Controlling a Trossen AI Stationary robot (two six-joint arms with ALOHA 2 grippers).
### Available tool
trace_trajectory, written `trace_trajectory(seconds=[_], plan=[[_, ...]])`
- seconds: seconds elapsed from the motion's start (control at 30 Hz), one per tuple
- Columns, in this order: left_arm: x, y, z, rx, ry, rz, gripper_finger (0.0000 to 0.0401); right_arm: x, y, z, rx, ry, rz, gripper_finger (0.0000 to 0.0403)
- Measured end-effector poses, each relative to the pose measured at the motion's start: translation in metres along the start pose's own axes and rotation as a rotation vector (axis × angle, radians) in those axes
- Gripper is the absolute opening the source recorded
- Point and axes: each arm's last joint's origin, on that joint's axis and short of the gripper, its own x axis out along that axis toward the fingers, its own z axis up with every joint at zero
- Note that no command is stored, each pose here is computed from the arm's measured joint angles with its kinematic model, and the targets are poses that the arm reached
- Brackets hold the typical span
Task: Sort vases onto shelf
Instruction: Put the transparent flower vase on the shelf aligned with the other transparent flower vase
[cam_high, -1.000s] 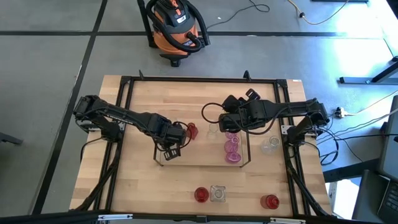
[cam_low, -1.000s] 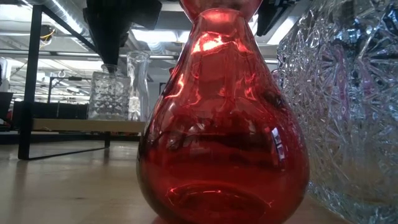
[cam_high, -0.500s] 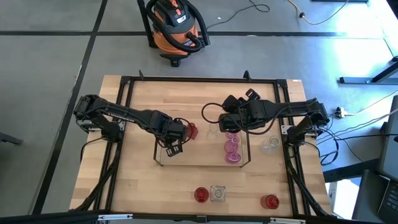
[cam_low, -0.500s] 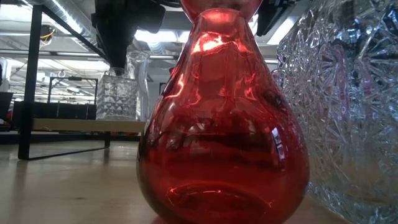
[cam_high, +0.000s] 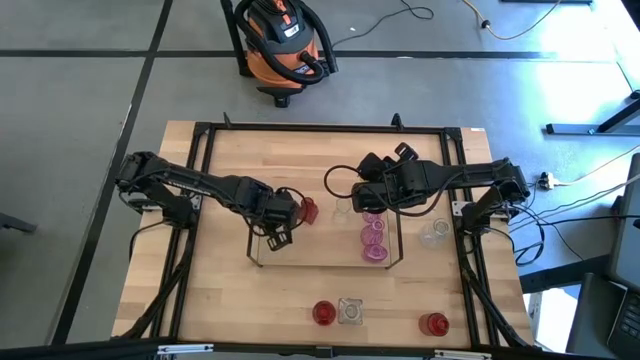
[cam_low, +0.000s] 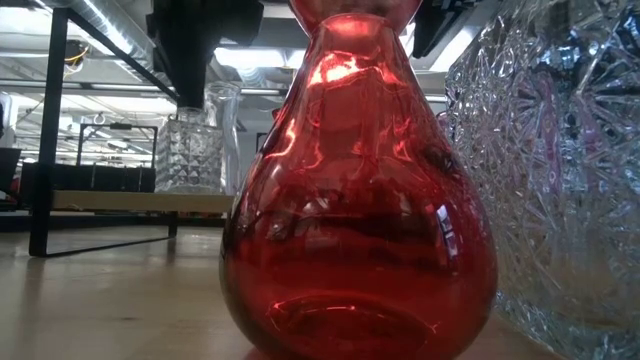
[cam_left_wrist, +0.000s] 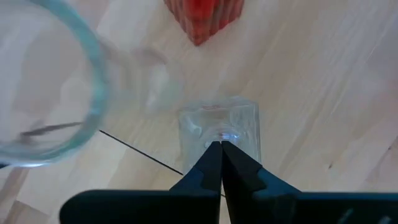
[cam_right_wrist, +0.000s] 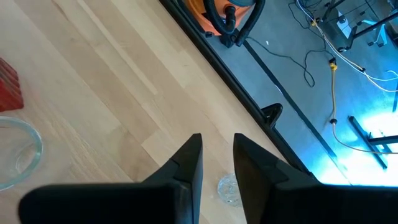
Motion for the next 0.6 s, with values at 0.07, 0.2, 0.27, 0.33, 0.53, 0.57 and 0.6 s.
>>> trace_trajectory(seconds=[0.07, 0.2, 0.27, 0.33, 0.53, 0.57, 0.6], plan=[[-0.003, 0.001, 0.0, -0.007, -0.023, 0.0, 0.0, 0.0, 0.0, 0.0, 0.0, 0.0, 0.0, 0.0074], [-0.012, 0.006, -0.002, -0.028, -0.048, -0.004, 0.0, 0.0, 0.0, 0.0, 0.001, -0.001, 0.001, 0.0074], [-0.017, 0.008, -0.003, -0.039, -0.061, -0.012, 0.0, 0.0, 0.0, 0.0, 0.001, -0.001, 0.002, 0.0074], [-0.023, 0.01, -0.004, -0.063, -0.075, -0.031, 0.0, 0.0, 0.0, 0.0, 0.002, -0.001, 0.002, 0.0074], [-0.068, 0.006, -0.016, -0.054, -0.165, -0.215, 0.0, 0.0, 0.0, 0.0, 0.003, 0.004, 0.008, 0.0074], [-0.077, 0.004, -0.018, -0.026, -0.181, -0.278, 0.0, 0.0, 0.001, 0.0, 0.004, 0.003, 0.009, 0.0074], [-0.085, 0.0, -0.021, 0.008, -0.198, -0.356, 0.0, 0.0, 0.001, 0.0, 0.006, 0.001, 0.01, 0.0074]])
